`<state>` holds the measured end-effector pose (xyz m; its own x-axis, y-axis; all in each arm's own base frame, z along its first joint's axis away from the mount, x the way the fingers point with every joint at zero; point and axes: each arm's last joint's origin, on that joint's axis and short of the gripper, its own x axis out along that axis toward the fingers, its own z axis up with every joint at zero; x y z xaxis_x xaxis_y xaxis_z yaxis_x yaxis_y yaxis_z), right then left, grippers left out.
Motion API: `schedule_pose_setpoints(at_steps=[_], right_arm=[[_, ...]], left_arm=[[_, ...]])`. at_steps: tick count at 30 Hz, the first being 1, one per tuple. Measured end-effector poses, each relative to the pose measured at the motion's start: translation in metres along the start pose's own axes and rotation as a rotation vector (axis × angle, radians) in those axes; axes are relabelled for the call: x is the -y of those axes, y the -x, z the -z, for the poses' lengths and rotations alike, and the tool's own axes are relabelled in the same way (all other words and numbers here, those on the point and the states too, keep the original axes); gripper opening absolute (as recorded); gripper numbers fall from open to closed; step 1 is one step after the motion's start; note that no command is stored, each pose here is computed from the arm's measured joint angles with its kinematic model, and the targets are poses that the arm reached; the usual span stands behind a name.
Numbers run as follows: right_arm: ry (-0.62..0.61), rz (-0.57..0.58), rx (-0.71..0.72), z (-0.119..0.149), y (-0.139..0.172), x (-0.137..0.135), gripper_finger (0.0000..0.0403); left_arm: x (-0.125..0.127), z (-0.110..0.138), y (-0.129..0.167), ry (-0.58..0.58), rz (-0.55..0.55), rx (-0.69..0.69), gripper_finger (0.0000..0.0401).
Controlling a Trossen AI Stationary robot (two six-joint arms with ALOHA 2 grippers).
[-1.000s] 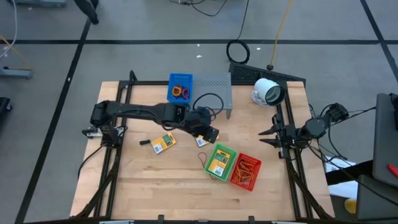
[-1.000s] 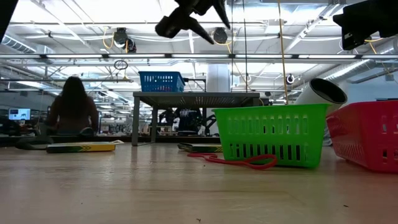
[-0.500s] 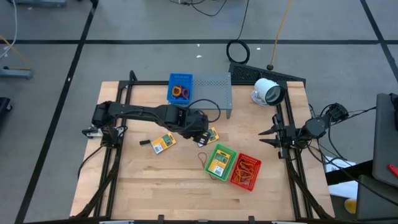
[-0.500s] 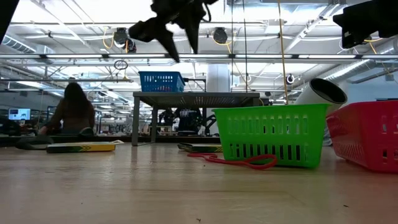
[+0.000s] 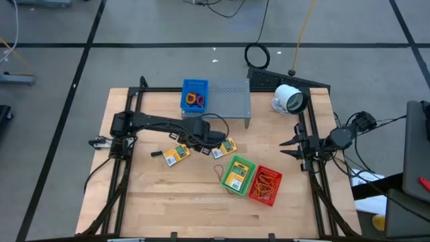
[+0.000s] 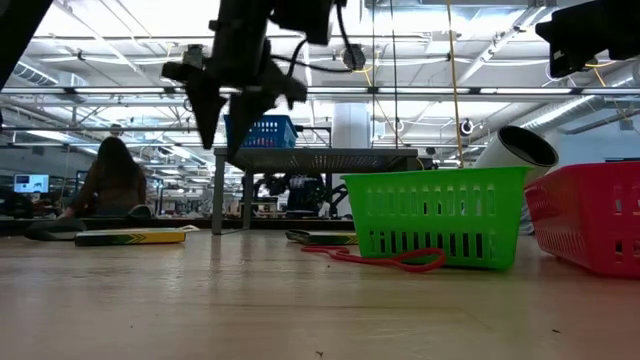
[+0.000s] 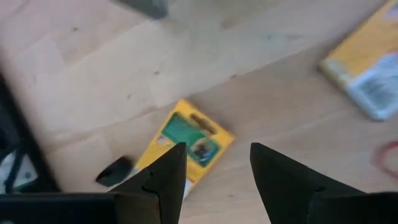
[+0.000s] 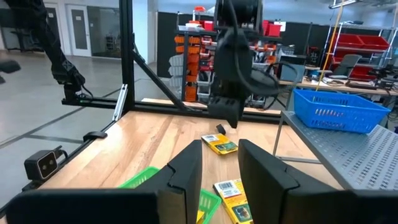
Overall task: Pick & Place Office Desk Supplies
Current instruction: Put the crayon box into the green bin
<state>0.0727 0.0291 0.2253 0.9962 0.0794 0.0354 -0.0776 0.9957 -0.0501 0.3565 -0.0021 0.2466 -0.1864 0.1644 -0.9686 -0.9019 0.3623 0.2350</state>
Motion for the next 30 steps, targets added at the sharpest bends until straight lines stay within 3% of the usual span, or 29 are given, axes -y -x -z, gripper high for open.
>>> schedule_pose_setpoints(at_steps=[7,13,21,30], right_arm=[[0.000,-0.001,-0.001,0.000,0.000,0.000,0.0095],[0.000,-0.001,-0.001,0.000,0.000,0.000,0.0094],[0.000,0.000,0.000,0.000,0.000,0.000,0.0095],[0.000,0.000,-0.001,0.000,0.000,0.000,0.0095]], left_arm=[[-0.005,0.009,-0.032,-0.038,0.002,-0.067,0.0186],[-0.024,0.012,-0.052,-0.020,0.090,-0.064,0.0186],[-0.051,0.016,-0.081,-0.011,0.106,-0.107,0.0186],[-0.066,0.021,-0.102,0.036,0.054,-0.054,0.0186]])
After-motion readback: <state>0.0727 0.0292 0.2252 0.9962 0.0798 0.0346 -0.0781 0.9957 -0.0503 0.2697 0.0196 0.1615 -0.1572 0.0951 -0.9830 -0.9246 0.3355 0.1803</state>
